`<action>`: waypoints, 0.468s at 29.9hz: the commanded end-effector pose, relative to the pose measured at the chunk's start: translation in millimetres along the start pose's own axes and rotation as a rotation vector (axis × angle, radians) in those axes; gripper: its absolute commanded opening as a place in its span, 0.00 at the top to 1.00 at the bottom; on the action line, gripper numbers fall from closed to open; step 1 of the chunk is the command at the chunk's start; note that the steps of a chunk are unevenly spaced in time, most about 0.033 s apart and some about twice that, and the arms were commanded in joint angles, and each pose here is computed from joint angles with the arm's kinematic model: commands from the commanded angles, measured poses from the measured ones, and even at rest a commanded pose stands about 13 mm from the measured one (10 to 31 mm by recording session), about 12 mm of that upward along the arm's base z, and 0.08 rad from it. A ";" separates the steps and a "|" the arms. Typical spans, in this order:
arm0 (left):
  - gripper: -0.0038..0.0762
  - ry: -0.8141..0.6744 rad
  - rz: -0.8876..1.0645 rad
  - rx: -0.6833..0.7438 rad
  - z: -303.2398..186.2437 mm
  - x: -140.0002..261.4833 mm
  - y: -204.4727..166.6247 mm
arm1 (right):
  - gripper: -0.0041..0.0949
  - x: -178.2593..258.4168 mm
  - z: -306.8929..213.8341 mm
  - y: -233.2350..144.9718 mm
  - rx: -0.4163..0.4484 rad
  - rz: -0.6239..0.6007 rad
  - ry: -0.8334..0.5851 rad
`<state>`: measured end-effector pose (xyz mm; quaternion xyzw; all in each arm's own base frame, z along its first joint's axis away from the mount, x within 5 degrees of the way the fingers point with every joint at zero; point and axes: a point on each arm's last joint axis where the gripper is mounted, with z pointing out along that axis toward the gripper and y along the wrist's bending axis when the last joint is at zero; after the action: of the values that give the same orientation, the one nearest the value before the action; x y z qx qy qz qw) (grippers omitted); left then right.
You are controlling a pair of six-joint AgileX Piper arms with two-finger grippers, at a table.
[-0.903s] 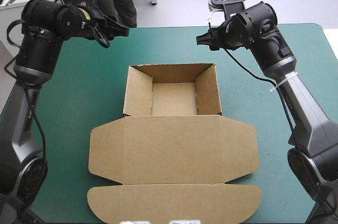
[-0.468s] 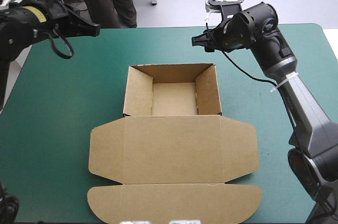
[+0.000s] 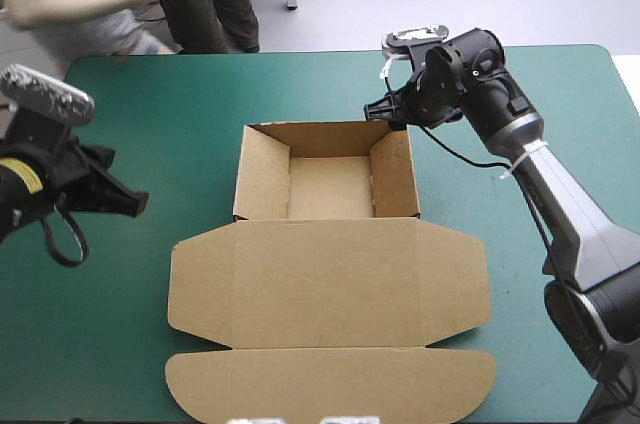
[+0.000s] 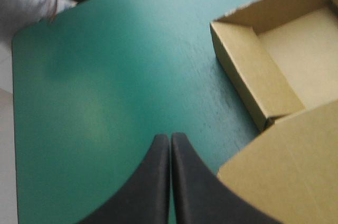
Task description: Fold the box
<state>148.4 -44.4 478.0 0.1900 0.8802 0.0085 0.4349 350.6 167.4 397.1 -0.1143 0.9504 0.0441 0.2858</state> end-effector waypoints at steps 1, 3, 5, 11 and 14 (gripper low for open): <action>0.96 -0.078 -0.001 -0.003 -3.0 27.0 -3.7 | 0.39 5.6 -15.4 -3.4 0.007 -0.012 -0.016; 0.96 -0.071 0.003 0.004 2.2 44.7 -7.2 | 0.39 8.6 -7.9 -3.2 0.012 -0.015 0.007; 0.96 -0.058 0.003 0.019 8.3 64.7 -11.6 | 0.39 9.2 -1.0 -2.6 0.015 -0.017 0.026; 0.96 -0.005 -0.021 0.043 25.6 121.8 -22.4 | 0.39 10.1 29.8 0.7 0.029 -0.025 0.095; 0.96 0.026 -0.017 0.046 31.2 144.9 -25.9 | 0.39 11.6 51.1 2.8 0.038 -0.030 0.139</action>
<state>88.5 -24.1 349.5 0.1972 0.8989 -0.0028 0.3912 370.9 177.8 334.5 -0.1234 0.9709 0.0146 0.2049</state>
